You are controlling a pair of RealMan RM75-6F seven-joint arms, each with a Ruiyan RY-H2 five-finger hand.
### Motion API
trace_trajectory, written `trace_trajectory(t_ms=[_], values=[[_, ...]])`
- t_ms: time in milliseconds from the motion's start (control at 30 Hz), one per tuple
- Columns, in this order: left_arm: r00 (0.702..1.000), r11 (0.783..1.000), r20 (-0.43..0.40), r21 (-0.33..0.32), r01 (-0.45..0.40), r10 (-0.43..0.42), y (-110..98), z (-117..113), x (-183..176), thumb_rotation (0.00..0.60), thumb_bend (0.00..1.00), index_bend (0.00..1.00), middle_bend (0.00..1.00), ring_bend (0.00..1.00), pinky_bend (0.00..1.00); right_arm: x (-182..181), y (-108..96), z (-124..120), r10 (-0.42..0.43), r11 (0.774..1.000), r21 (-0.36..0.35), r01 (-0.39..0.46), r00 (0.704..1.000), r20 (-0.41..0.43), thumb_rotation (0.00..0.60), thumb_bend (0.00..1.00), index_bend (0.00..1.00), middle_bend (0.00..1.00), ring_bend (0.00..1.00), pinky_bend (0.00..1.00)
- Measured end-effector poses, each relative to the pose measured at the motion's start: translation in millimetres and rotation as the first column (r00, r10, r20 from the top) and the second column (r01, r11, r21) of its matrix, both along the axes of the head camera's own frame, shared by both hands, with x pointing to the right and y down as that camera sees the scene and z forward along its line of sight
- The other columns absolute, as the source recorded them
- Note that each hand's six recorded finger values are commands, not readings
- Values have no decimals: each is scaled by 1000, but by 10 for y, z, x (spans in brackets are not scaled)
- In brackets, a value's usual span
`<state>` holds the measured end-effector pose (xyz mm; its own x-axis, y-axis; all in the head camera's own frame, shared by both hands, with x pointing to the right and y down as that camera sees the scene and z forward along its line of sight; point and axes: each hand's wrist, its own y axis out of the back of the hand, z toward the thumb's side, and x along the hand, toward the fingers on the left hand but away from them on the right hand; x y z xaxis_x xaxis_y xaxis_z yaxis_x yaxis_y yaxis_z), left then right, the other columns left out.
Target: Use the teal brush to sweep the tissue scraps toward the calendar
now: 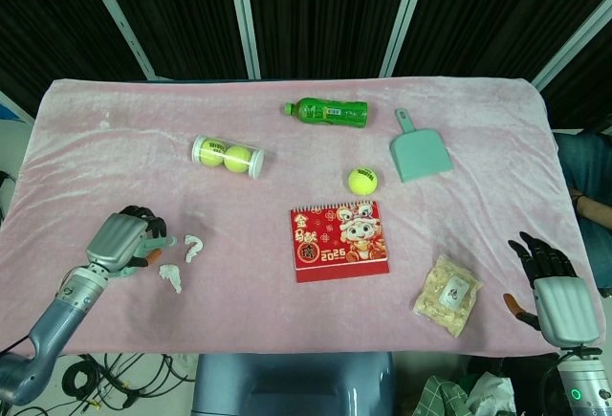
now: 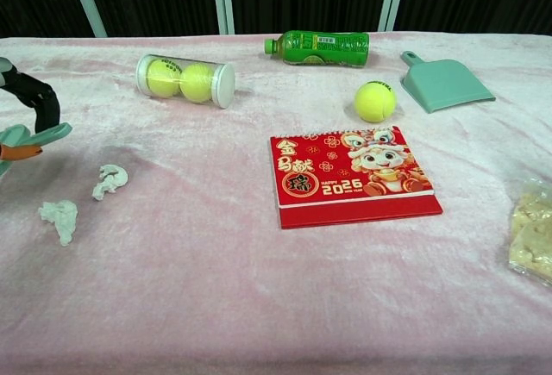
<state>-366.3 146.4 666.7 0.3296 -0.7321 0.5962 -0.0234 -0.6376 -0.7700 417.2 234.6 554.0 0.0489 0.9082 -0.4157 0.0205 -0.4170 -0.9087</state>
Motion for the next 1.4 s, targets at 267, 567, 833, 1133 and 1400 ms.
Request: trace_trajectory(t_ms=[267,567,833,1133,1400], values=[[992,998,-112,13,66,-64,15,89,171,600,401,594,597,284,293,0,-5,4,-1,1000,-2,1,1000,2,600,145,160,87,123,176],[987,999,-154,-8,41,-42,66,214,414,600,401,601,600,287,295,2,-7,5,2,1000,-3,-2,1000,4,600,145,160,87,123,176],[960,994,-257,-3,112,-109,18,280,689,600,401,605,605,293,306,-1,-7,8,2,1000,-6,-2,1000,4,600,146,168,87,123,176],[925,988,-346,-68,142,-157,28,367,932,600,401,609,621,293,307,2,-17,13,7,1000,-6,-7,1000,5,600,146,176,87,123,176],[843,979,-498,-68,194,-202,-133,259,1201,600,402,624,632,304,345,-10,-12,13,3,1000,-4,-3,1000,8,600,146,176,87,123,176]])
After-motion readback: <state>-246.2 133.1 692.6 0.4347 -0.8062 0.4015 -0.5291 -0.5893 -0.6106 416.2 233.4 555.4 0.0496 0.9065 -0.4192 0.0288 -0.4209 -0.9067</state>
